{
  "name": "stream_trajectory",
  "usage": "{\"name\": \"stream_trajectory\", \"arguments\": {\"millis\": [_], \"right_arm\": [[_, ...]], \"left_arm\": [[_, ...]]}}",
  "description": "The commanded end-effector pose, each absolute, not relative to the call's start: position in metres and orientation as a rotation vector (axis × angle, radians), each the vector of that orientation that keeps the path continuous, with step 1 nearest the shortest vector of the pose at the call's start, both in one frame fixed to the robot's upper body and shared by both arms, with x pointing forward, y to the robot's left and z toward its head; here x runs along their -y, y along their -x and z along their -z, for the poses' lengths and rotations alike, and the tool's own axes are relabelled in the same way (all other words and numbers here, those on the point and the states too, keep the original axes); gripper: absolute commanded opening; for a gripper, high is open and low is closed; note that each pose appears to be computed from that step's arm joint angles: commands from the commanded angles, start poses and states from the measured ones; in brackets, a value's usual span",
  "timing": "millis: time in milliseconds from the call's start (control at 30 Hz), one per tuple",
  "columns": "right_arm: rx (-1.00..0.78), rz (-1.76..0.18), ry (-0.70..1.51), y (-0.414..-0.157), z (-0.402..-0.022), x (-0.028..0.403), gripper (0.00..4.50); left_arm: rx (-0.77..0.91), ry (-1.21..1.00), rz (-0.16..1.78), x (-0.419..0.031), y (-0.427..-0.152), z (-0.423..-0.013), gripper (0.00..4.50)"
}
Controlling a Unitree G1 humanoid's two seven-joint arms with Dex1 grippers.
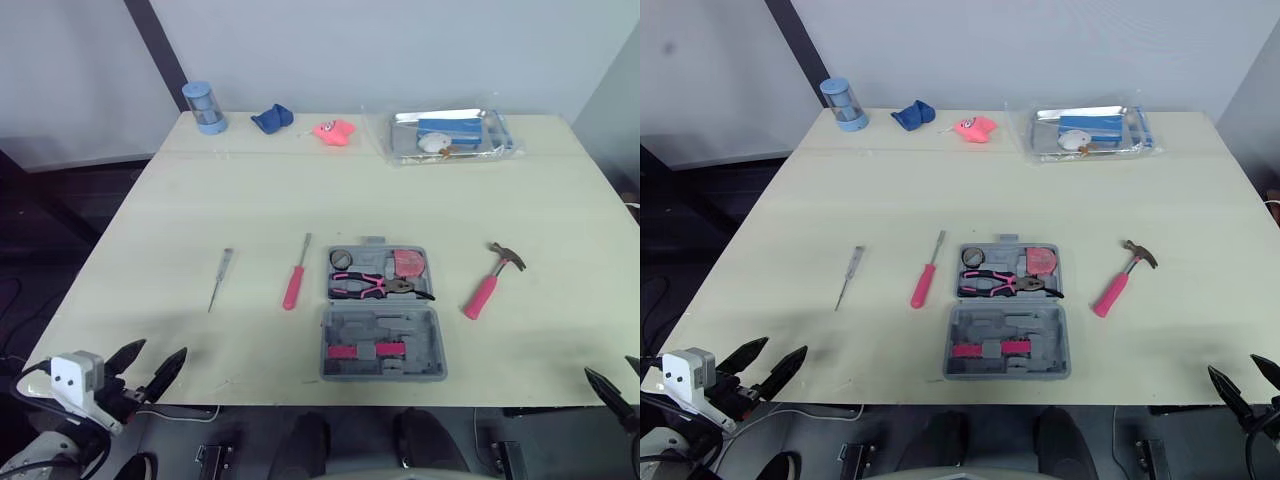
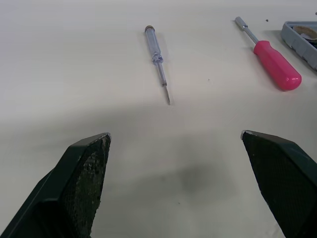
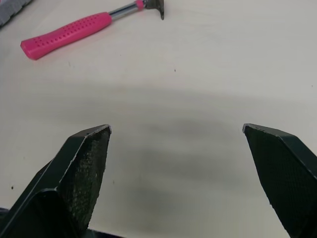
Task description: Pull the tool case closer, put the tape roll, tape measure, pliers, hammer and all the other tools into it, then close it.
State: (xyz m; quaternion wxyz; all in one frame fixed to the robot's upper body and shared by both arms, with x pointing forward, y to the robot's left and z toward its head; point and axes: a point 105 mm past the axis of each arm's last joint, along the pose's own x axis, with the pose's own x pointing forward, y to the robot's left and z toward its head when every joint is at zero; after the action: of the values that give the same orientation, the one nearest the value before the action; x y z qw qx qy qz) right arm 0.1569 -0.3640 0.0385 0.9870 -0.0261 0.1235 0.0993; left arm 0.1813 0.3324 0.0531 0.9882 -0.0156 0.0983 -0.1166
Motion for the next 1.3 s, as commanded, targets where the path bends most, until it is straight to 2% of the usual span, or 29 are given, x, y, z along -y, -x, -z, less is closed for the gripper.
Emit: {"name": "stream_trajectory", "arguments": {"millis": [33, 367, 567, 933, 1300], "right_arm": [[-0.201, -0.192, 0.091, -0.156, -0.05, 0.368, 4.46], [-0.068, -0.491, 0.136, -0.191, -0.094, 0.295, 4.46], [-0.039, -0.802, 0.14, -0.203, -0.118, 0.238, 4.46], [0.058, -1.0, 0.205, -0.226, -0.152, 0.193, 4.46], [0.096, -1.023, 0.23, -0.235, -0.16, 0.183, 4.46]], "left_arm": [[-0.175, 0.011, 0.247, -0.33, -0.188, -0.059, 4.5], [-0.167, 0.076, 0.174, -0.326, -0.23, -0.069, 4.5], [-0.187, 0.082, 0.146, -0.309, -0.259, -0.07, 4.5], [-0.215, 0.059, 0.115, -0.301, -0.279, -0.067, 4.5], [-0.272, 0.023, 0.119, -0.305, -0.313, -0.066, 4.5]]}}
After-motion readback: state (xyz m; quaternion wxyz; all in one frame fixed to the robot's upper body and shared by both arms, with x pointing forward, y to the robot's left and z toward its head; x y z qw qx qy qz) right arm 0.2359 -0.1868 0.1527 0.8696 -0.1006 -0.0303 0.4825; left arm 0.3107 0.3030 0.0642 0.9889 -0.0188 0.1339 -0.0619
